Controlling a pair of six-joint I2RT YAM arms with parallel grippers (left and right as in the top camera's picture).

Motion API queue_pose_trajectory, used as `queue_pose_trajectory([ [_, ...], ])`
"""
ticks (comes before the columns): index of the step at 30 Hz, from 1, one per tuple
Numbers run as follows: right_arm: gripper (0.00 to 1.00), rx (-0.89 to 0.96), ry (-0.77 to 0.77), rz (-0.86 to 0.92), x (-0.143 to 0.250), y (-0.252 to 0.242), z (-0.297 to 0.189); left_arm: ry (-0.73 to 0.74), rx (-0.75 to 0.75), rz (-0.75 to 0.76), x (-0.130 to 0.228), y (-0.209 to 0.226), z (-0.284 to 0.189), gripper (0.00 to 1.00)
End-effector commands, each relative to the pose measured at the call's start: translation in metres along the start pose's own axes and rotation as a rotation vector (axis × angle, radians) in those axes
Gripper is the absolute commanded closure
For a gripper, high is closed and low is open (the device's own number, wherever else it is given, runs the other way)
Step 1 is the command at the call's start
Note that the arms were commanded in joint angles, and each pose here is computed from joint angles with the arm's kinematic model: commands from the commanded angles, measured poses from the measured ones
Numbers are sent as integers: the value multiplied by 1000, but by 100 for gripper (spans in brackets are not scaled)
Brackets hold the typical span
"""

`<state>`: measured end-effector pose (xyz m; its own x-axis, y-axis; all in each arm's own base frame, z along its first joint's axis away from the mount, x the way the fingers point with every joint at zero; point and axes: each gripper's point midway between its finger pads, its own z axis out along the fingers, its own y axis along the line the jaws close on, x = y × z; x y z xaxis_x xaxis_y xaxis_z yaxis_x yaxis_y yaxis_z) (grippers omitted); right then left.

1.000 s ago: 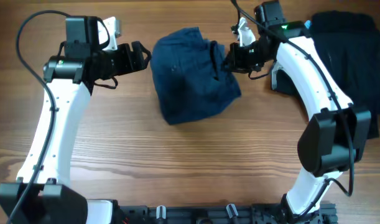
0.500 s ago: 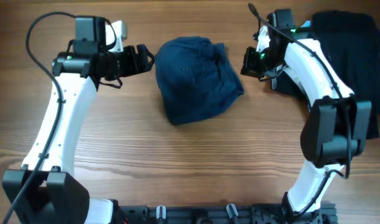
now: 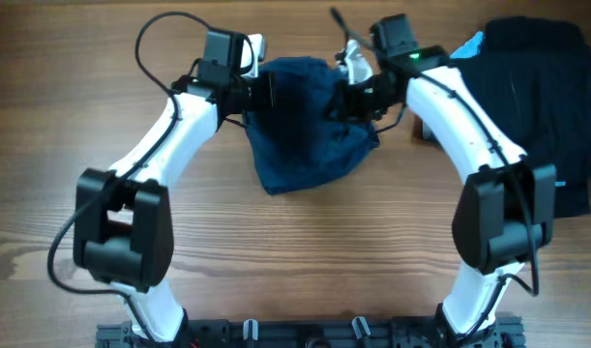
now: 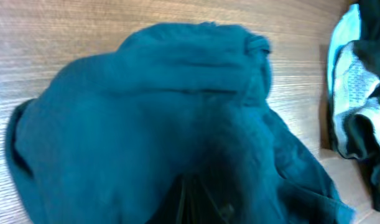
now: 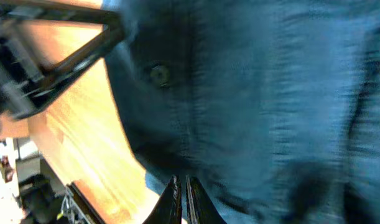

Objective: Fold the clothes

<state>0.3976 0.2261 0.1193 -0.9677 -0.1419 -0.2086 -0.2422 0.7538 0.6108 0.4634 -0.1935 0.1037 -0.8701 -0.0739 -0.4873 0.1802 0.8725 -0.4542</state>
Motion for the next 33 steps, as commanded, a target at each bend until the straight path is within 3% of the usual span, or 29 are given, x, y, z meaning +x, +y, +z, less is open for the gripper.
queue_pose_trajectory([
  [1, 96, -15, 52, 43, 3, -4, 32, 11, -11, -42, 4, 10, 17, 96],
  [10, 96, 40, 152, 184, 21, -52, 92, -4, -51, -43, 3, 20, 24, 96],
  [14, 96, 115, 158, 248, 25, -73, 98, 56, -70, -115, 22, 25, 41, 96],
  [18, 96, 157, 162, 288, 28, -91, 89, 129, -89, -120, 50, 31, 70, 96],
  [23, 96, 216, 169, 324, 32, -117, 73, 157, -234, -179, 73, 69, 95, 96],
  [30, 96, 359, 154, 417, 37, -169, 42, 132, -271, -220, 64, 95, 88, 96],
  [33, 96, 336, 128, 472, 35, -190, 19, 111, -291, -265, 56, 118, 80, 96],
])
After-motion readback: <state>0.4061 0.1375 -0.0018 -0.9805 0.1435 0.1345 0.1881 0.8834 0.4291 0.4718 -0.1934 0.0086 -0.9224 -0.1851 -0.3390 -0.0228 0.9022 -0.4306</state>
